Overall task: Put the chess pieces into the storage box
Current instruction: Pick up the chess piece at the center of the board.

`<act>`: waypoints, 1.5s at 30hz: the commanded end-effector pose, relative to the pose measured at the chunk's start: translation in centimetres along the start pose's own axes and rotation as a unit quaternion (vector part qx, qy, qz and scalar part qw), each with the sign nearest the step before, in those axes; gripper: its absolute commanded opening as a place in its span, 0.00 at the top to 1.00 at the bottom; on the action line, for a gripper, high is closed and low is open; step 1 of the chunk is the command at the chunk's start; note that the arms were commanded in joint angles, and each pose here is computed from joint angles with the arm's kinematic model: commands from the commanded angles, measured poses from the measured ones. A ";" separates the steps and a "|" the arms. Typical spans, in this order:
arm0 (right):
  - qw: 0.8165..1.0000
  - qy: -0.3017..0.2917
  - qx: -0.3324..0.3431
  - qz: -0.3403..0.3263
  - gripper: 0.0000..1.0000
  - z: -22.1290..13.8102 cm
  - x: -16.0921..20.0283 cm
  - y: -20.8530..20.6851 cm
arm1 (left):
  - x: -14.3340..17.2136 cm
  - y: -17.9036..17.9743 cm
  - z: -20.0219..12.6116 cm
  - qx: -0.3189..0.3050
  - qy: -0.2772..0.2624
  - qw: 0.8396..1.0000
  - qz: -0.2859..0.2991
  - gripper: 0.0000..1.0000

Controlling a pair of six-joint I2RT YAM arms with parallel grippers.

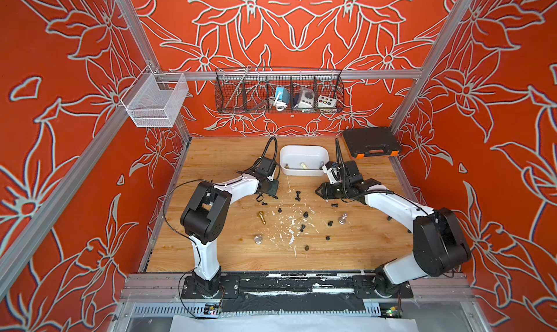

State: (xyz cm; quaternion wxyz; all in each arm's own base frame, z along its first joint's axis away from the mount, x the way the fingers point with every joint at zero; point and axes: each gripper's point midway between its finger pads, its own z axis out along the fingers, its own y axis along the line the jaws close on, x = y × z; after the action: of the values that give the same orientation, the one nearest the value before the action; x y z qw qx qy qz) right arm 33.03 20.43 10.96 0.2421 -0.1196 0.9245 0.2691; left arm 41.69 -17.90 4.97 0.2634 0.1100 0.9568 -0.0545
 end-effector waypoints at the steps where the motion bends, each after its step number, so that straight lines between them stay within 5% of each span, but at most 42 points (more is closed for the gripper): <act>1: 1.000 0.001 0.012 0.002 0.66 -0.3 0.3 -0.4 | -0.3 -0.1 0.3 -0.005 -0.003 1.000 0.007 0.85; 14: 1.000 0.000 0.017 0.000 0.68 -0.6 0.4 -0.5 | -2.8 -0.7 -0.8 0.006 -0.027 1.000 0.008 0.87; 29: 1.000 0.003 0.021 -0.001 0.68 -0.8 0.7 -0.7 | -10.3 -3.5 -3.6 0.063 -0.096 0.993 0.016 0.87; 45: 0.999 0.011 0.030 -0.010 0.68 -1.7 1.3 -0.7 | -17.7 -5.9 -0.6 0.086 -0.121 0.989 0.025 0.86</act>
State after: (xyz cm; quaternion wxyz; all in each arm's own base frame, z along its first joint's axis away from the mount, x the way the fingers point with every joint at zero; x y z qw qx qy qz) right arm 32.07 19.52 10.96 0.2344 -0.1180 0.9317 0.2512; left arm 54.82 -25.95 15.38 0.3818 0.1356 0.9037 -0.1386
